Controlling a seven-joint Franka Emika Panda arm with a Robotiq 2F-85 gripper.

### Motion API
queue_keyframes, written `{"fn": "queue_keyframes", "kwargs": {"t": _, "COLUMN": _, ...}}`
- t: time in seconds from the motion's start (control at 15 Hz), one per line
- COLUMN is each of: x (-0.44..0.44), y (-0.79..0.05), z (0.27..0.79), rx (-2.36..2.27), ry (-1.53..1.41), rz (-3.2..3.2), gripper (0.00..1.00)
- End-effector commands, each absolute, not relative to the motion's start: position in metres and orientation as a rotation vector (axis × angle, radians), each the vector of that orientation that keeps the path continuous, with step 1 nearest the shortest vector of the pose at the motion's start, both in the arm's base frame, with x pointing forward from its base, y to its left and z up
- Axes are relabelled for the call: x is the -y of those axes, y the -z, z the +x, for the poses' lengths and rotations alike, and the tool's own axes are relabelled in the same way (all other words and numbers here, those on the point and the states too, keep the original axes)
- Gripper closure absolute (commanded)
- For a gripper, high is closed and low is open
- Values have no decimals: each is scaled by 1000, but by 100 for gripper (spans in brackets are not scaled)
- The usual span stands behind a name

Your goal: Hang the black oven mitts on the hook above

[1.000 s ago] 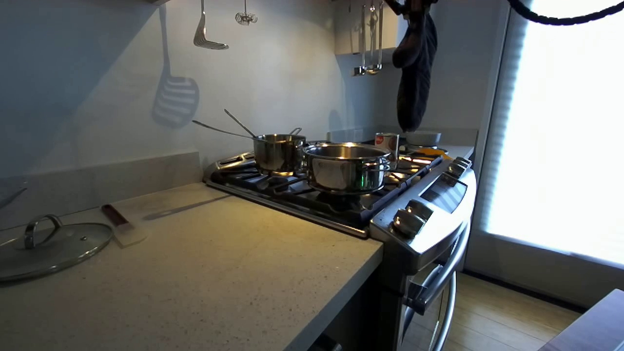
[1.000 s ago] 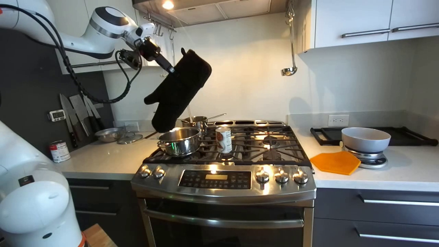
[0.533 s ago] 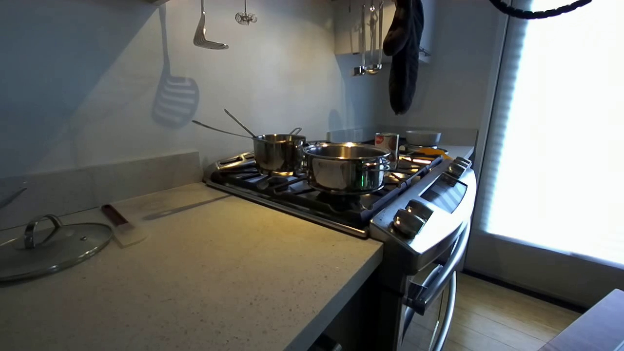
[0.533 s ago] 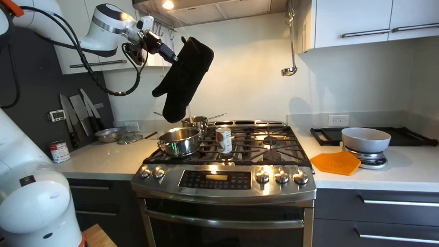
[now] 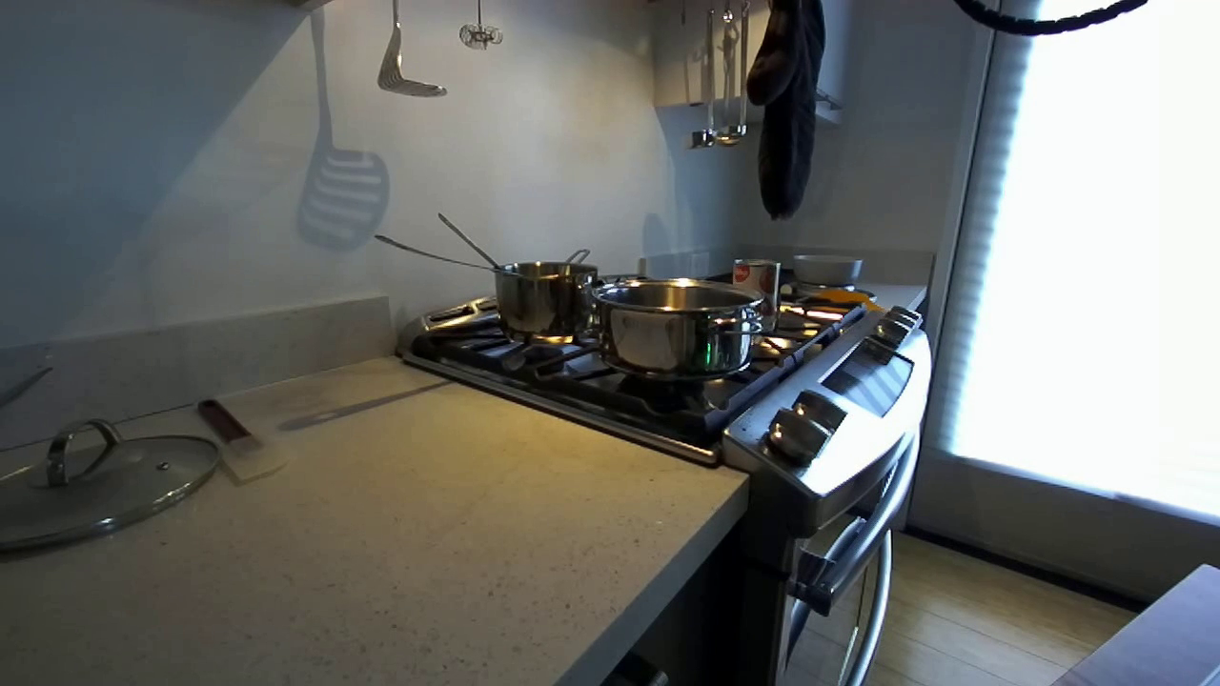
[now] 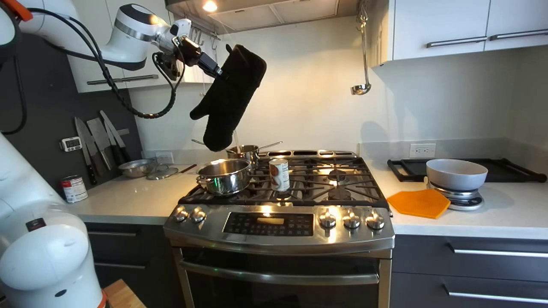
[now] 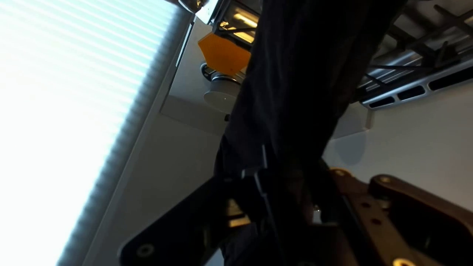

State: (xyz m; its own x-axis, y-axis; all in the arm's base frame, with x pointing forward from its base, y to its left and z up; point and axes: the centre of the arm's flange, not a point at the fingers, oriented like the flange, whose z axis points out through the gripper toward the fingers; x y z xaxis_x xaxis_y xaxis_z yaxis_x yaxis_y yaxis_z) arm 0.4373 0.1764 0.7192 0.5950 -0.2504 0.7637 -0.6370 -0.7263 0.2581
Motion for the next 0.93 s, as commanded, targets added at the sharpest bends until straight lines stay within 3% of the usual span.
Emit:
{"fn": "queue_keyframes", "kwargs": {"t": 0.0, "x": -202, "y": -747, "z": 452, "rx": 560, "ry": -1050, "rz": 2306, "gripper": 95}}
{"fn": "queue_keyframes", "kwargs": {"t": 0.87, "x": -326, "y": -786, "z": 486, "rx": 296, "ry": -1227, "rz": 2317, "gripper": 95}}
